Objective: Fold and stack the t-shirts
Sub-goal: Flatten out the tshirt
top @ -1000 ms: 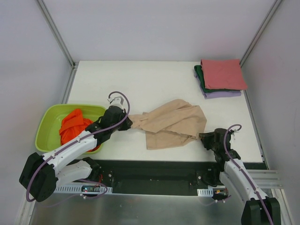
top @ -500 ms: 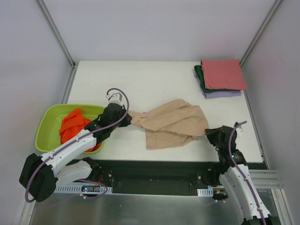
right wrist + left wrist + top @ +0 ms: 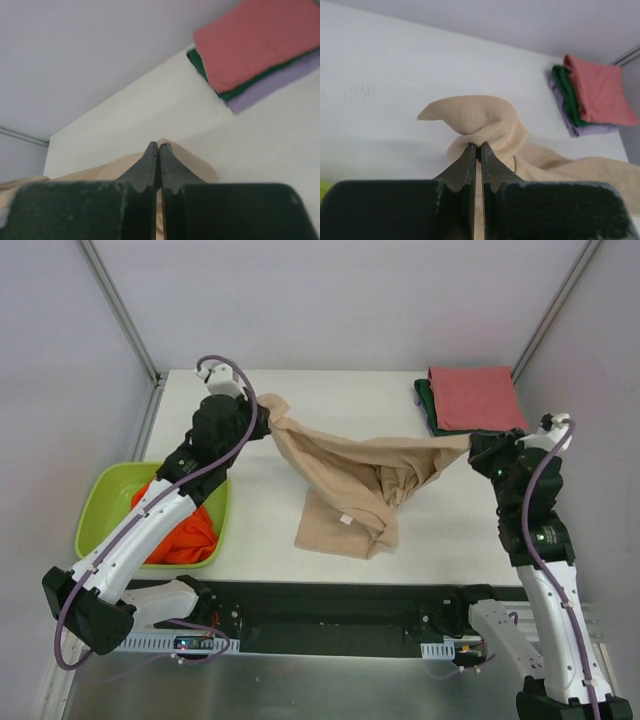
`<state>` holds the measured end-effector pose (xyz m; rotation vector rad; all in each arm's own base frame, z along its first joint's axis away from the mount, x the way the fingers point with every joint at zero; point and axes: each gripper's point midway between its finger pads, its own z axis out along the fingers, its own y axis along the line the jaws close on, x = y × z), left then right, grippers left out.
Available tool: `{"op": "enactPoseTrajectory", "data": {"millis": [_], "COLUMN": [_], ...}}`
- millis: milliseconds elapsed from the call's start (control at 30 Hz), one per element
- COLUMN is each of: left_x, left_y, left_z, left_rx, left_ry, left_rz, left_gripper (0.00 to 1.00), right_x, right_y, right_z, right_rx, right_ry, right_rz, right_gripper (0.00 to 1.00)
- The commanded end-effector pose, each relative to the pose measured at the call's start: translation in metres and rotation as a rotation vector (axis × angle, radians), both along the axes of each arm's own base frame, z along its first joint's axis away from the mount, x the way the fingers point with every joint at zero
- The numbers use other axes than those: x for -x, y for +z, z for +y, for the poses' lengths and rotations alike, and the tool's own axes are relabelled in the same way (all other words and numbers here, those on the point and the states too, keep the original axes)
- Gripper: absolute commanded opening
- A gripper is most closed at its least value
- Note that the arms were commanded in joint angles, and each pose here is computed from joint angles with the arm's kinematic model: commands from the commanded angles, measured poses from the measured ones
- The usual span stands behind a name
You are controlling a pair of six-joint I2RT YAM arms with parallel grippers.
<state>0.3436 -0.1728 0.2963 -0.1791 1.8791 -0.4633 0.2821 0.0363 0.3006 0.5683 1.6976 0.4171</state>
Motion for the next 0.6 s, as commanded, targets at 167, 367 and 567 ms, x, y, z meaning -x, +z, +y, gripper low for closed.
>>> {"op": "enactPoseTrajectory", "data": {"millis": [167, 367, 567], "left_x": [0.090, 0.185, 0.265], "left_y": [0.215, 0.297, 0.342], "left_z": [0.037, 0.044, 0.033], "left_rx": [0.173, 0.241, 0.277], "left_ry": [-0.123, -0.361, -0.656], "left_rz": [-0.520, -0.772, -0.915], "left_gripper": [0.00, 0.00, 0.00], "right_x": [0.068, 0.152, 0.225], "right_y": [0.221, 0.298, 0.340], "right_z": [-0.006, 0.010, 0.008], "right_rx": [0.116, 0.096, 0.092], "right_ry": [0.056, 0.197, 0.227], "right_rz": [-0.506, -0.725, -0.889], "right_gripper": [0.00, 0.00, 0.00]}}
